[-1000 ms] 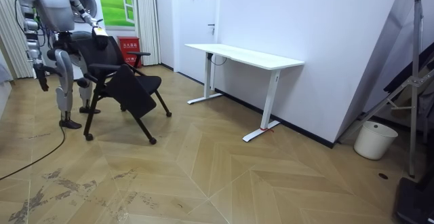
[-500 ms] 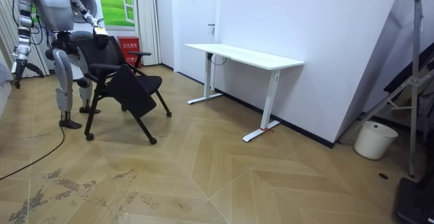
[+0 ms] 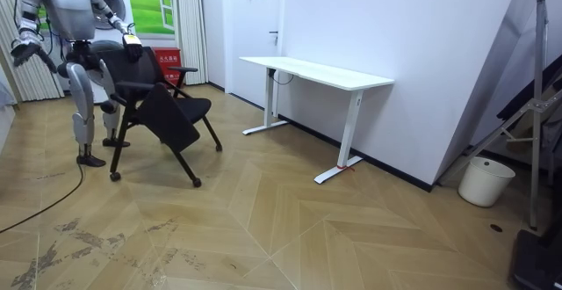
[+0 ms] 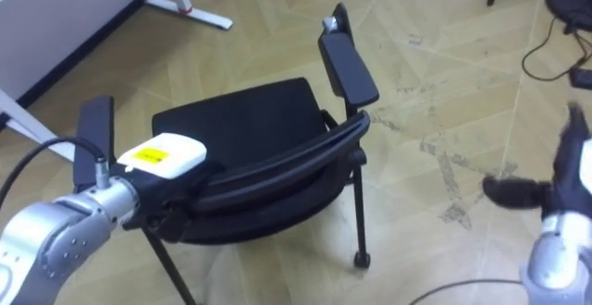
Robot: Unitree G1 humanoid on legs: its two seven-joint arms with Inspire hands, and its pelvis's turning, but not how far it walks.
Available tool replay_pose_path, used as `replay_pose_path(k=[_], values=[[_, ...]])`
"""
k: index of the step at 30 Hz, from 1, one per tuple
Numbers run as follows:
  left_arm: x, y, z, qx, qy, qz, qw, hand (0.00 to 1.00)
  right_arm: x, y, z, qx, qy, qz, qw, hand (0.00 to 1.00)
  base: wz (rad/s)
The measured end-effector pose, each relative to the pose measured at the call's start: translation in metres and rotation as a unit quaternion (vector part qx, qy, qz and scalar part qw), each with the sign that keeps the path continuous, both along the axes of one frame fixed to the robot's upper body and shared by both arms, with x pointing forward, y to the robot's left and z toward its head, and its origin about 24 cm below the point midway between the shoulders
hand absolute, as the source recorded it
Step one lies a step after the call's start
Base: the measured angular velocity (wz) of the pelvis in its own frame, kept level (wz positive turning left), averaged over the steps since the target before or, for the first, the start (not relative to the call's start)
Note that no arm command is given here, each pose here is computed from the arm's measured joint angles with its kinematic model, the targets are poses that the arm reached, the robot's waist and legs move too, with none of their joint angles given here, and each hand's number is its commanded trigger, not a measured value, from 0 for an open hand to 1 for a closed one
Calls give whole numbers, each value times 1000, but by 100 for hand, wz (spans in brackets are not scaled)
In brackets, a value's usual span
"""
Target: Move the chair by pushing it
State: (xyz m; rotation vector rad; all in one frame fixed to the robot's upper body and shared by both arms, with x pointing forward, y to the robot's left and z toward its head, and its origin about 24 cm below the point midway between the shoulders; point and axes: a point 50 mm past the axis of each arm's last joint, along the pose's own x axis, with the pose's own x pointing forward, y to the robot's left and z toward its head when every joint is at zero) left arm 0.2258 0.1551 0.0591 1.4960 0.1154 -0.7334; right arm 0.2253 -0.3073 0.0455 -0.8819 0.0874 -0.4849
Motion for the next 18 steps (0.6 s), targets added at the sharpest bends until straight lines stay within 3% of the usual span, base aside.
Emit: replay_pose_path(k=[11, 18], values=[[3, -1, -3, -3, -7, -24, 1000, 100, 32, 77, 43, -92, -28, 209, 973, 0, -6], [4, -2, -1, -1, -22, -49, 999, 100, 37, 87, 51, -141, 10, 276, 951, 0, 0]])
